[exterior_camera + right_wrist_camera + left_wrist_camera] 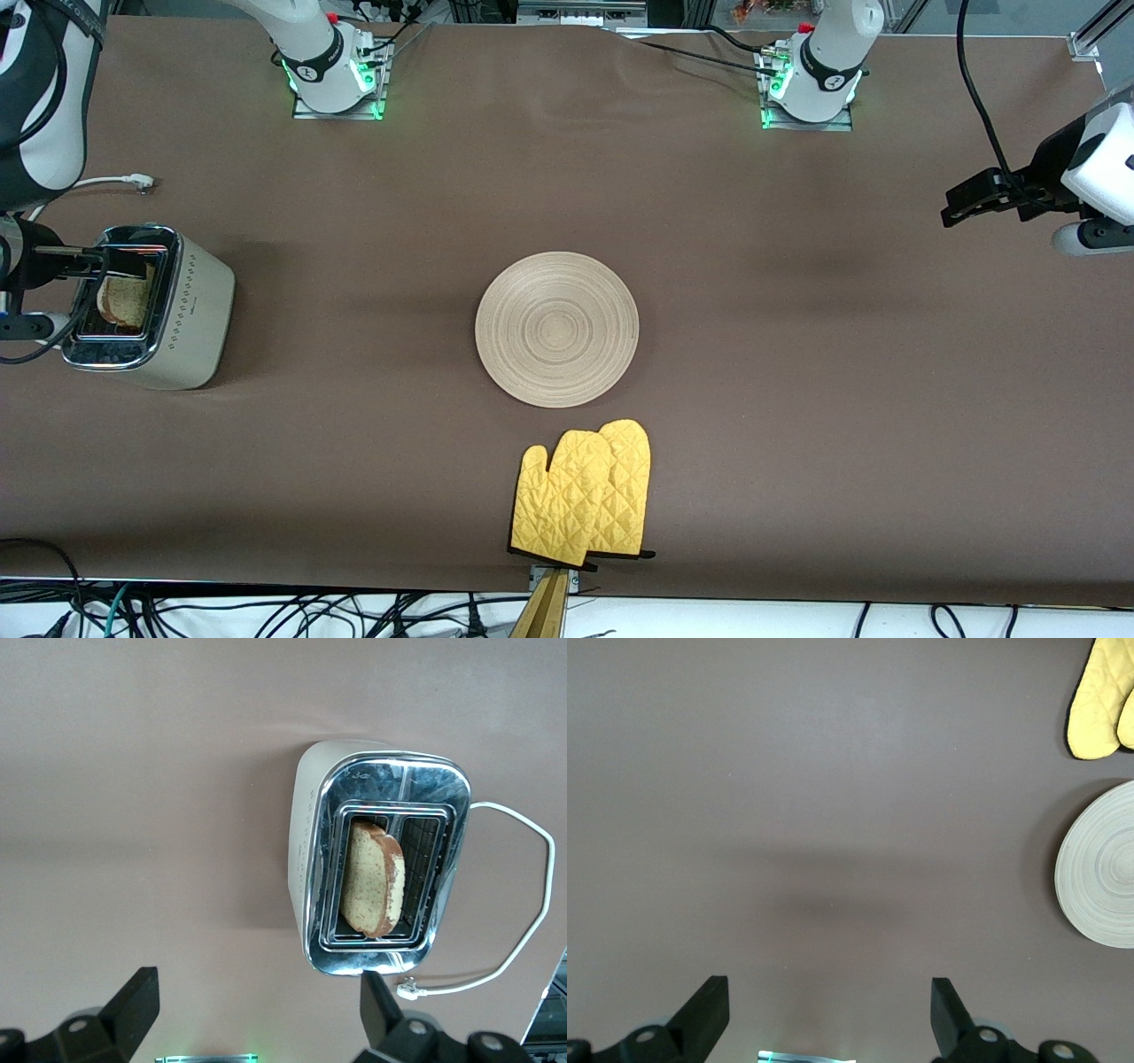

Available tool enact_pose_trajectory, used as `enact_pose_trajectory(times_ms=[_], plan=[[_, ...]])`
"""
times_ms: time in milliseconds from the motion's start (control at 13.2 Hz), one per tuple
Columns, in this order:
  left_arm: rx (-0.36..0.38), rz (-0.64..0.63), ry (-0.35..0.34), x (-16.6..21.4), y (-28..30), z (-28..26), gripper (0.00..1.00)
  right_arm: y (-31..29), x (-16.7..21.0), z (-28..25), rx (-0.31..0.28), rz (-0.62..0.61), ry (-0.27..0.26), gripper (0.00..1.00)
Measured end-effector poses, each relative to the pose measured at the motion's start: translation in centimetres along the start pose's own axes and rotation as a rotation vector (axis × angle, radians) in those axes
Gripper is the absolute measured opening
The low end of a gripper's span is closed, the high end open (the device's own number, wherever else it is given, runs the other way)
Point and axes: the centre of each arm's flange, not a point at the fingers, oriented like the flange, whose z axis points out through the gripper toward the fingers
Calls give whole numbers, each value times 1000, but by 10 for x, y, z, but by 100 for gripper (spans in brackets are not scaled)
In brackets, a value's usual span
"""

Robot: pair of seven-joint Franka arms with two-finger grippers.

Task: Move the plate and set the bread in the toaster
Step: 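Open the right gripper and raise it from the toaster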

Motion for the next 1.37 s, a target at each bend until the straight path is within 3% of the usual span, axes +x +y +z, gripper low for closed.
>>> enact_pose_trajectory(times_ms=[152, 455, 910, 1289, 1365], plan=[[0, 0, -1, 0, 0, 0, 100, -8, 2, -2, 67, -9, 21, 100], [0, 0, -1, 0, 0, 1, 100, -23, 1, -12, 135, -46, 46, 100], [0, -1, -2, 0, 0, 1, 100, -45, -18, -21, 154, -13, 43, 100], [0, -1, -2, 0, 0, 1, 100, -17, -33, -47, 130, 26, 184, 100], [0, -1, -3, 0, 0, 1, 100, -13, -41, -51, 133, 31, 193, 100]])
